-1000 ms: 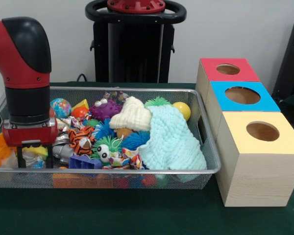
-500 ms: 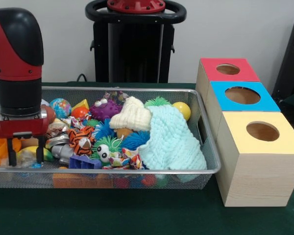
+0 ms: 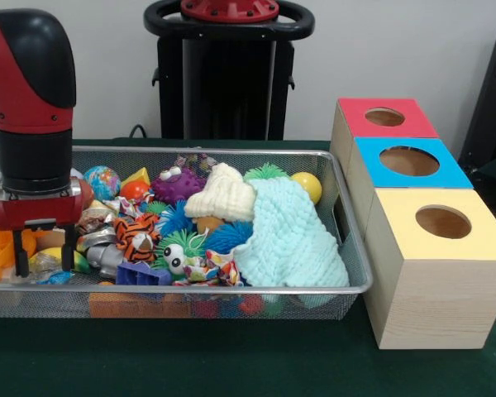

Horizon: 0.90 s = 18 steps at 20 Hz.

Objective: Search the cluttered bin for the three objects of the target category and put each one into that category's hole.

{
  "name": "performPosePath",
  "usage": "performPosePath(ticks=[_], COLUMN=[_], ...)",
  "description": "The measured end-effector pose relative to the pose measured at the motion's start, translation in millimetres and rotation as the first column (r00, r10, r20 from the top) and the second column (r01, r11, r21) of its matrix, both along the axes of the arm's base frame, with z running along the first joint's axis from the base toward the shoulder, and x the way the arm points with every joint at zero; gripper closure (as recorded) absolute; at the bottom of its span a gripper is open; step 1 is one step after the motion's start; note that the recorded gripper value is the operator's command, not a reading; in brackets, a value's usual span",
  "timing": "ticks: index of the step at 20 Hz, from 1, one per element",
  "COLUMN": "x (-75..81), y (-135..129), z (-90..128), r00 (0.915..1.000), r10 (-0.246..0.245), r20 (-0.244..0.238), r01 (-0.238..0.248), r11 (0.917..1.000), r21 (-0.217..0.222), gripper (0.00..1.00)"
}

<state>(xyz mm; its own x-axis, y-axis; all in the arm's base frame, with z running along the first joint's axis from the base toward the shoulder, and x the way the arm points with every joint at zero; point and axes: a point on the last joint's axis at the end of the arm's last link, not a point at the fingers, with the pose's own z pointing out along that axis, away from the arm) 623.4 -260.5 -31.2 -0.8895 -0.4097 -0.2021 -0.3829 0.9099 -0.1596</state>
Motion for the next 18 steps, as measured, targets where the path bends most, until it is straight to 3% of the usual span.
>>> performPosePath(ticks=[8, 18], x=[-2.9, -2.4], y=[4.3, 7.8], z=[-4.1, -9.4], r00=[0.9998, 0.9988], r10=[0.013, 0.044], r20=[-0.012, 0.021], r01=[-0.013, -0.043], r11=[0.9998, 0.9986], r21=[-0.013, -0.031], gripper=[0.0, 0.0])
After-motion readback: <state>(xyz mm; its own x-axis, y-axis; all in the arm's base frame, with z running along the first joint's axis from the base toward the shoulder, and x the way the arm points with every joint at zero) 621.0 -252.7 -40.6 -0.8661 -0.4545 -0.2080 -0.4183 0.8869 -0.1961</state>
